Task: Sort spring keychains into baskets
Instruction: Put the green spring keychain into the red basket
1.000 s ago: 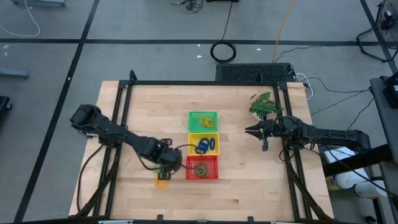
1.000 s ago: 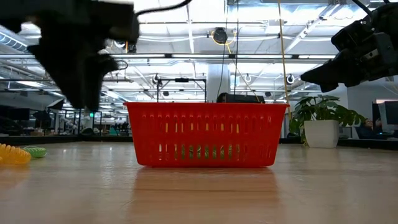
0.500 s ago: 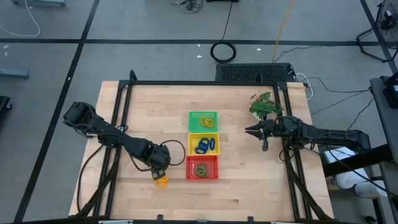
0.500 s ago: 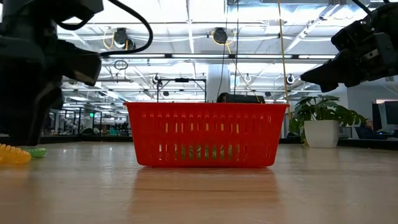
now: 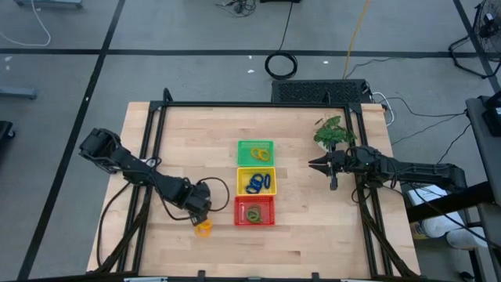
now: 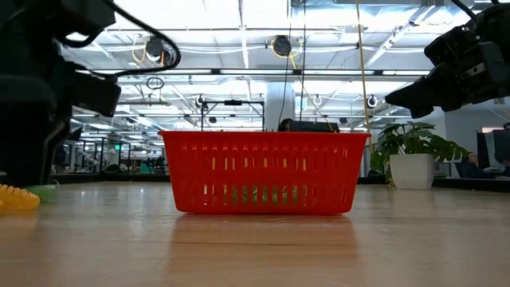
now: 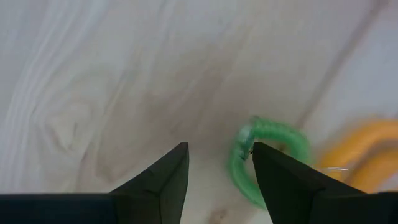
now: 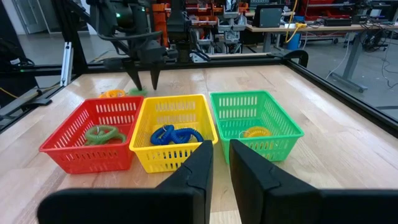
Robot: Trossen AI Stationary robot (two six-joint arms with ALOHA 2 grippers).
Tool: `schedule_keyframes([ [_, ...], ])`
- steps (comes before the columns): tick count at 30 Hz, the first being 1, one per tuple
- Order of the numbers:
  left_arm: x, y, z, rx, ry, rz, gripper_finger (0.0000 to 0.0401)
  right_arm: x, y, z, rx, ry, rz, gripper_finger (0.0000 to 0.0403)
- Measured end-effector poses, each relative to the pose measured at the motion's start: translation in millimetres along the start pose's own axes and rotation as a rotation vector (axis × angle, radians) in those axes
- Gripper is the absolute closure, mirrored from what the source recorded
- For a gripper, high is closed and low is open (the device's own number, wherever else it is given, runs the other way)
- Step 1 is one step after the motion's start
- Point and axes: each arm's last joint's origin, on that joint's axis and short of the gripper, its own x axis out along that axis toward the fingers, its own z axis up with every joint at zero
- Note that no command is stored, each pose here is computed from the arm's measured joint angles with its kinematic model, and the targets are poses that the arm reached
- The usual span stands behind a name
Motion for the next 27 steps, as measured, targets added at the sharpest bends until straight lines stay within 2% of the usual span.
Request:
schedule_keyframes([
  [5, 6.4, 5.6, -4.2, -0.020, -0.001, 0.012, 0.0215, 0.0, 0.0, 0.0, 0.000, 0.000, 0.000, 0.0364],
  [27, 11.1, 7.7, 1.2, 0.059, -0.101, 0.034, 0.0215, 0.0, 0.0, 0.0, 0.000, 0.000, 0.000, 0.0364],
])
